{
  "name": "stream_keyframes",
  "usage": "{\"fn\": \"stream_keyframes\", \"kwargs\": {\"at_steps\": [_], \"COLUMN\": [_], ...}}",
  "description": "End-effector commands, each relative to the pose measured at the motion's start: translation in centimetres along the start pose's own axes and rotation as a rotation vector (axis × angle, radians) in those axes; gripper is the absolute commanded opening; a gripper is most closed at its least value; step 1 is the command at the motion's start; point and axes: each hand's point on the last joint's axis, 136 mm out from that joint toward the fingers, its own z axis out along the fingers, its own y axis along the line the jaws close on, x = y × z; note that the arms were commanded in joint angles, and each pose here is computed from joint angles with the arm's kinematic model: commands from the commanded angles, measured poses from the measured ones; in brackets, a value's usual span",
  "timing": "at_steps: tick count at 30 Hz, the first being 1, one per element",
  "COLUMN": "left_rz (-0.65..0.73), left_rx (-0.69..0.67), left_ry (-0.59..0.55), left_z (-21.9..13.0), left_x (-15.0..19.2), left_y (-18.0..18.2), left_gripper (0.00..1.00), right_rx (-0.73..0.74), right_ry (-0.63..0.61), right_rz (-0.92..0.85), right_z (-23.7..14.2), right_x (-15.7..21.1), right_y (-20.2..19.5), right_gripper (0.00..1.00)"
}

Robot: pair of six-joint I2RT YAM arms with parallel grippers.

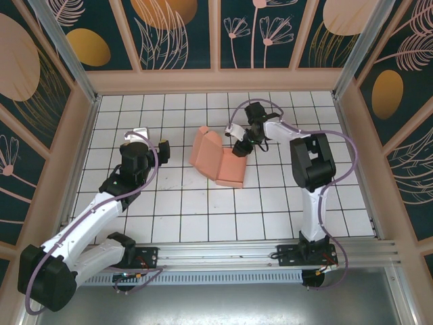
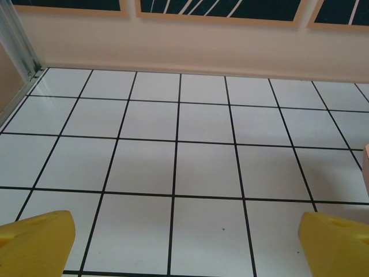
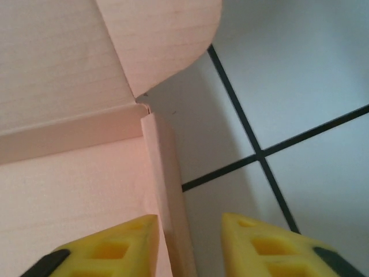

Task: Fold the paper box

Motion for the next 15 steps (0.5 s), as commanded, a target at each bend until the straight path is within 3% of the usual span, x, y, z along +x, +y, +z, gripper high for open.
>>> {"fn": "stream_keyframes", "kwargs": {"at_steps": [1,4,7,11,15], "left_rz": [0.008,0.012,0.009,0.001,0.002], "left_rx": [-0.023,-0.034,-0.034,-0.029,-0.026], "left_ry": [-0.024,-0.025,-0.026,-0.025,-0.022], "left_z": [-0.1,-0.2,-0.3,-0.2,0.0], "left_x": [-0.5,-0.5,-0.4,-0.1,0.1], "left_y": [0.6,0.8,0.9,0.8,0.7], "left_gripper": [0.98,0.99,0.99,0.99,0.99], "right_rx": [-0.016,0.003,0.060,0.227,0.487], "right_ry": [0.043,0.046,0.047,0.004,-0.089], "right_rz": [-0.031,-0.035,-0.032,0.014,0.166], "right_z": [0.1,0.0,-0.5,-1.4,-3.2], "right_x": [-0.3,-0.3,0.0,0.0,0.0], "right_y": [0.6,0.4,-0.2,-2.1,-4.7], "right_gripper": [0.21,0.06,0.00,0.00,0.00]}}
